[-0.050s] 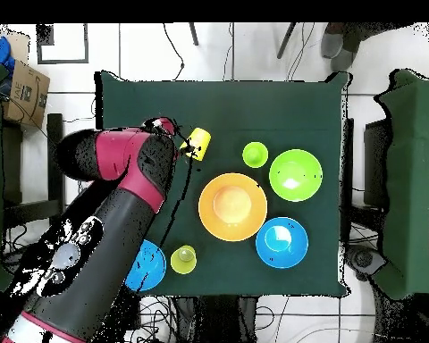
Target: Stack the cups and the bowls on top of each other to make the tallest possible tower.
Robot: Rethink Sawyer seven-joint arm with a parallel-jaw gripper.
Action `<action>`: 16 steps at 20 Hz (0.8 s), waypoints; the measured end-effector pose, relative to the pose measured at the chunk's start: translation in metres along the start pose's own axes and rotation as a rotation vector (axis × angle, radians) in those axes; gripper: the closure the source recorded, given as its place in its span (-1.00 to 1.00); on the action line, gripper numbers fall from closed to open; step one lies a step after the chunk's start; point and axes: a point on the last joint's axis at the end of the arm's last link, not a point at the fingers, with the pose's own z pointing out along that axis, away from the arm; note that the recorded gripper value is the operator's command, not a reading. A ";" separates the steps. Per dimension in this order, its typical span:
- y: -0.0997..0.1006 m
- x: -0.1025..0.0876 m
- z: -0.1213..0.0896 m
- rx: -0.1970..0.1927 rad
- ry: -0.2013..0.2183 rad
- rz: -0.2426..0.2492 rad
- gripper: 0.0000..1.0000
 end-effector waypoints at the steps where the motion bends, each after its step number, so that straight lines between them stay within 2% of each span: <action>1: 0.001 -0.001 -0.002 -0.006 0.002 0.006 -1.00; 4: 0.005 0.003 -0.001 -0.025 0.003 0.013 -1.00; 16: 0.008 0.018 0.010 -0.058 -0.017 -0.003 -1.00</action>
